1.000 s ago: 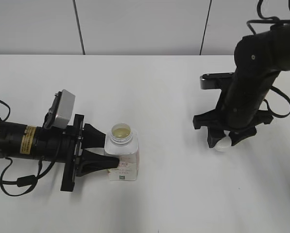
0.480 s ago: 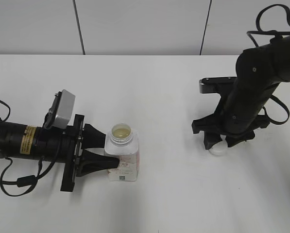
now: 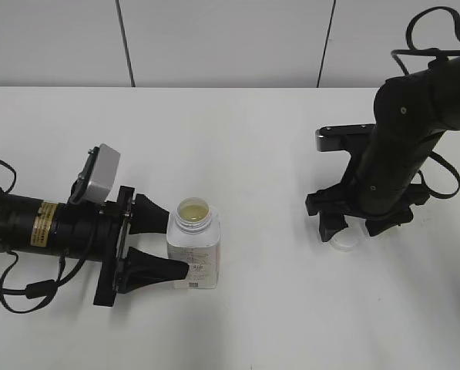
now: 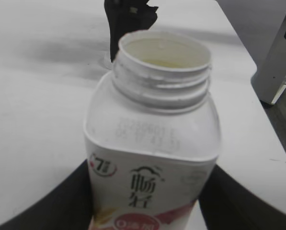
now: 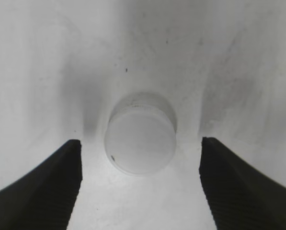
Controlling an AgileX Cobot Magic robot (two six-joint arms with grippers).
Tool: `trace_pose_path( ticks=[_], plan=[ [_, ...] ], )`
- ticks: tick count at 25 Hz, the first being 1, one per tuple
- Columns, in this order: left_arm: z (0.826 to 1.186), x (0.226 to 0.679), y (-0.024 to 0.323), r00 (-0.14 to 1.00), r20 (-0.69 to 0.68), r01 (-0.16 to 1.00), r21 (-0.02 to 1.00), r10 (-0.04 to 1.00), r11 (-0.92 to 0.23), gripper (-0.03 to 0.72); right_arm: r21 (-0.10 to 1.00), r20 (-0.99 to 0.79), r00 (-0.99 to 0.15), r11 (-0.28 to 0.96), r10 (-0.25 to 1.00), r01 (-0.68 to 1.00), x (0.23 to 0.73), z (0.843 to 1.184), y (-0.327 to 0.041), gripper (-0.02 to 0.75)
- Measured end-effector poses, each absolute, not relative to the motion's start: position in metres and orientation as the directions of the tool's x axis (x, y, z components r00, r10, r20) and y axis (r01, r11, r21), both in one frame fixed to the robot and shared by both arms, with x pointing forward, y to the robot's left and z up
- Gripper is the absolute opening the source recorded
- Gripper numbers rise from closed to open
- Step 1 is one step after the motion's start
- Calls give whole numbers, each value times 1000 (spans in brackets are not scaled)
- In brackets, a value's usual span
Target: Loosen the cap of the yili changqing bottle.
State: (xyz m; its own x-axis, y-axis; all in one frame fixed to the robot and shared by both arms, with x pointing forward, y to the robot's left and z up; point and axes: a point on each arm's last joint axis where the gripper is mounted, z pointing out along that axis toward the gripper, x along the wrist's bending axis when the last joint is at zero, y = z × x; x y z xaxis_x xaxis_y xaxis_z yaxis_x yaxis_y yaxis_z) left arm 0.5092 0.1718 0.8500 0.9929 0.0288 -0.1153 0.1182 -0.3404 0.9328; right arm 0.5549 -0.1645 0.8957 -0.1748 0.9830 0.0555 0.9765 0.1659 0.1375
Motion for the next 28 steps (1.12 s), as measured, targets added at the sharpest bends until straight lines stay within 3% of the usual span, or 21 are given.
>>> trace_pose_path(
  ticks=[5, 9, 19, 28],
  plan=[
    [849, 508, 176, 991, -130, 128, 928, 17, -351, 543, 123, 52, -177, 169, 983, 978, 554, 896, -165, 595],
    [848, 507, 187, 990, -141, 131, 919, -1, -371, 547, 121, 52, -178, 170, 983, 978, 554, 896, -165, 595],
    [857, 515, 219, 989, -129, 146, 901, 70, -408, 547, 130, 55, -181, 173, 982, 976, 559, 904, -162, 595],
    [879, 521, 231, 988, -48, 120, 837, 147, -534, 548, 253, 69, -217, 193, 974, 948, 571, 942, -158, 595]
  ],
)
